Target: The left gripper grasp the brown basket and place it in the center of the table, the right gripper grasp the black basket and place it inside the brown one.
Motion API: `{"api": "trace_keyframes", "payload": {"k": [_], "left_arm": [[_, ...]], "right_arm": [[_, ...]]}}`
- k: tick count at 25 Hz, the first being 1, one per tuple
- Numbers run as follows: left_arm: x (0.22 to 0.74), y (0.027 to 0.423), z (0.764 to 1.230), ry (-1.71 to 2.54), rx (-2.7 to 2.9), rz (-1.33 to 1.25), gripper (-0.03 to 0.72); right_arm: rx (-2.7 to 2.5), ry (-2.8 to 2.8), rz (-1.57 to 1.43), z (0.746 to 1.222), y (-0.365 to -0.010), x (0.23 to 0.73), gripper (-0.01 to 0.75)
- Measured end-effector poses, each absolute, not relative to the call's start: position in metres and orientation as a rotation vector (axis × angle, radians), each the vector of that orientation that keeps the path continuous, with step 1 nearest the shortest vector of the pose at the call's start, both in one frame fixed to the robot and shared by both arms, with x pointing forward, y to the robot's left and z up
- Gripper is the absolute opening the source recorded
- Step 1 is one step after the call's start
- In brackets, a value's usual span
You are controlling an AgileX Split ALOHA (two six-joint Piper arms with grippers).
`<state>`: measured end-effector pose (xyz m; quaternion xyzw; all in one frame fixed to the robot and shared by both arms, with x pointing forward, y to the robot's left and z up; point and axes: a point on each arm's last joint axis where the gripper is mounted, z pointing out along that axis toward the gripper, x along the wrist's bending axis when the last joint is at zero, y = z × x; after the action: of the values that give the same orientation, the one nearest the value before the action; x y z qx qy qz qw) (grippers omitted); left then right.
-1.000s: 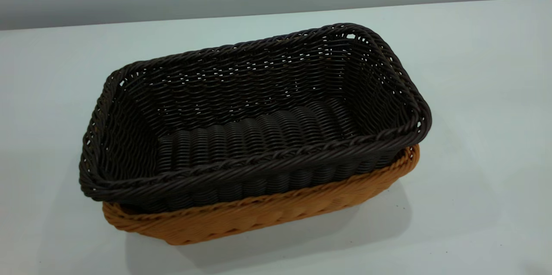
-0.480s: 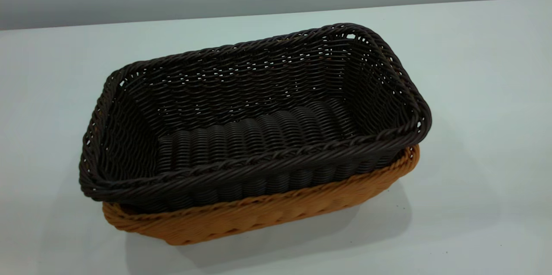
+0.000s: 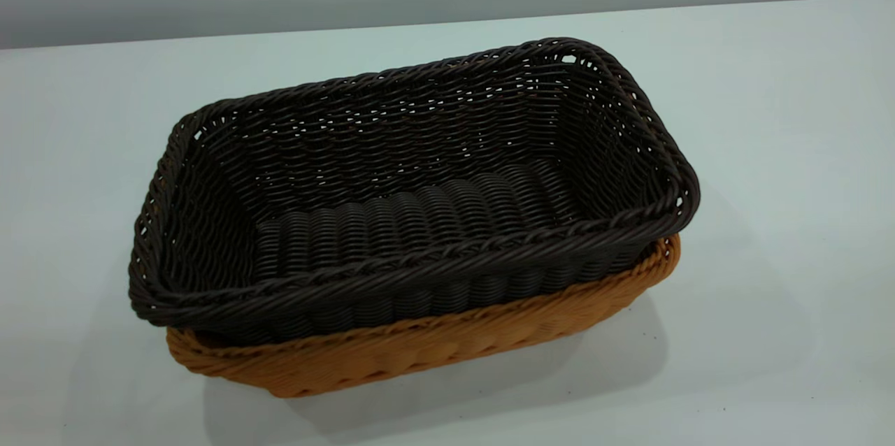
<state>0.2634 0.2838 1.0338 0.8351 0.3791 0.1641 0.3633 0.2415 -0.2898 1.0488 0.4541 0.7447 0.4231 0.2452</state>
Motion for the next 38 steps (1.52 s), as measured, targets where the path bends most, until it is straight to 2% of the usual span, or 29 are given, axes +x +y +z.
{"api": "trace_keyframes", "payload": {"k": [22, 38], "left_arm": [[0.263, 0.284, 1.034, 0.984, 2.135, 0.430, -0.001], [0.268, 0.297, 1.034, 1.482, 1.897, 0.651, -0.001]], "right_arm": [[1.268, 2.015, 1.149, 1.049, -0.289, 0.242, 0.000], [1.636, 1.616, 0.912, 1.049, -0.292, 0.250, 0.000]]}}
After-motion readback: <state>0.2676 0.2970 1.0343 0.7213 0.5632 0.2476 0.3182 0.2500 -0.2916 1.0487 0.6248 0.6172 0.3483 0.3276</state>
